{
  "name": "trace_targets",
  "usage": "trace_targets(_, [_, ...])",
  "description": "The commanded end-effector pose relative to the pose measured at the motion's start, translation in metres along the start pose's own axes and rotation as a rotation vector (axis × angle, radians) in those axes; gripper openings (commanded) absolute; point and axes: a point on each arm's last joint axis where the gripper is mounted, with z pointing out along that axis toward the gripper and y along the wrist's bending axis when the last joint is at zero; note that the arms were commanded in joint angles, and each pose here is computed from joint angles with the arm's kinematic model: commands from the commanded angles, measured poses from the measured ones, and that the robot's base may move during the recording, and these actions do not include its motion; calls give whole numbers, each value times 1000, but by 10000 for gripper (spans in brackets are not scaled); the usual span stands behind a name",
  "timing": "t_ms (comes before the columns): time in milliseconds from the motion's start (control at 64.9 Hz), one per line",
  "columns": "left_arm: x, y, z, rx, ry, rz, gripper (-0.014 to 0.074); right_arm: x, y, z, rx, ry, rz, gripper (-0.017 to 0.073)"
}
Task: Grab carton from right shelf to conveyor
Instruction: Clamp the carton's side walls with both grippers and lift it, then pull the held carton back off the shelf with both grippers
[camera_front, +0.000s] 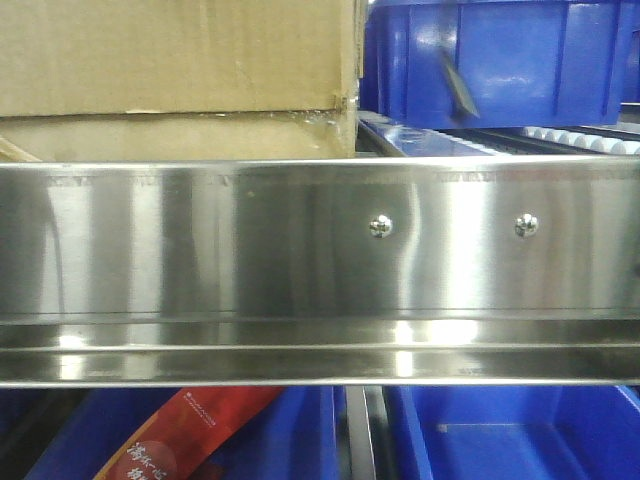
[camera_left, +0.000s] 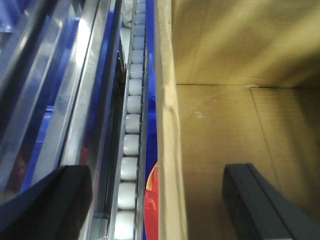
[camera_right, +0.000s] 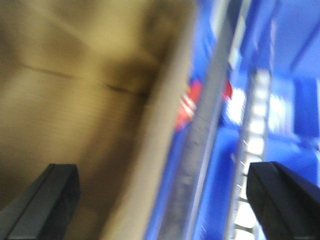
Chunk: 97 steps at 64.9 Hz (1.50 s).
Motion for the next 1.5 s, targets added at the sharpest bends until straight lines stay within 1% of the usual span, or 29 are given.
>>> trace_targets(0, [-4,0,8,8,-12,-6,445,-2,-2,10,23,-2,-6,559])
trace_targets(46, [-4,0,12,8,-6,-6,443,-1,0,16,22,12,-7,558])
trace_targets(108, [-4,0,19,8,18,-6,427,0,1,26,20,33,-7,526])
trace_targets(154, [-3,0,23,8,34,-7,391,1,2,29,18,41,-6,475])
trace_targets(185, [-2,0,24,8,41,-7,356,1,3,31,16,44,-6,412])
trace_targets(200, [-2,0,24,8,43,-7,334,1,3,31,15,45,-6,397])
trace_targets(231, [-2,0,25,6,45,-6,286,1,3,32,14,47,-5,328])
trace_targets(247, [-2,0,25,6,45,-6,245,1,3,32,14,47,-5,269])
trace_targets(278, [-2,0,25,6,45,-6,188,2,3,32,12,48,-4,181])
trace_targets(308, [-2,0,25,6,45,-6,143,2,3,32,12,48,-4,87])
trace_targets(324, [-2,0,25,6,45,-6,97,2,3,32,12,48,-4,40])
trace_targets(370, [-2,0,25,6,47,-6,2,1,3,31,11,46,-4,-106])
trace_targets(401, [-2,0,25,6,50,-6,-45,1,3,31,11,46,-4,-99])
trace_targets(432, [-1,0,25,6,55,-6,-17,1,3,31,11,46,-4,-66])
trace_targets(463, [-1,0,25,6,59,-6,-1,1,3,31,11,46,-4,-57])
trace_targets(555, [-1,0,19,6,73,-5,-15,0,2,24,7,31,-2,-62])
trace_targets(617, [-4,0,6,8,48,-5,-15,-2,2,12,-1,8,1,-70])
trace_targets(709, [-9,-6,-24,26,-34,5,-15,-4,-2,-12,-13,-38,8,-70])
trace_targets(786, [-11,-14,-55,61,-116,17,-15,-6,-6,-38,-27,-89,16,-70])
trace_targets(879, [-9,-26,-81,134,-179,27,-15,-6,-11,-67,-31,-147,22,-70])
trace_targets(910, [-7,-31,-87,161,-188,22,-15,-6,-15,-78,-17,-174,20,-70])
trace_targets(987, [-3,-39,-95,195,-186,14,-15,-3,-22,-97,4,-212,18,-70])
trace_targets(1064, [4,-46,-97,227,-171,5,-15,4,-29,-116,28,-239,14,-70])
trace_targets(1156, [14,-54,-96,256,-140,-4,-15,21,-36,-129,38,-226,9,-70])
trace_targets(1233, [25,-60,-100,283,-122,17,-15,37,-43,-142,41,-217,7,-70])
trace_targets(1280, [31,-63,-103,300,-115,12,-15,47,-46,-146,43,-209,5,-70])
trace_targets(1372, [43,-65,-114,324,-117,6,-15,65,-52,-153,45,-188,0,-70])
trace_targets(1480, [54,-66,-127,350,-127,27,-15,86,-58,-163,29,-176,4,-70])
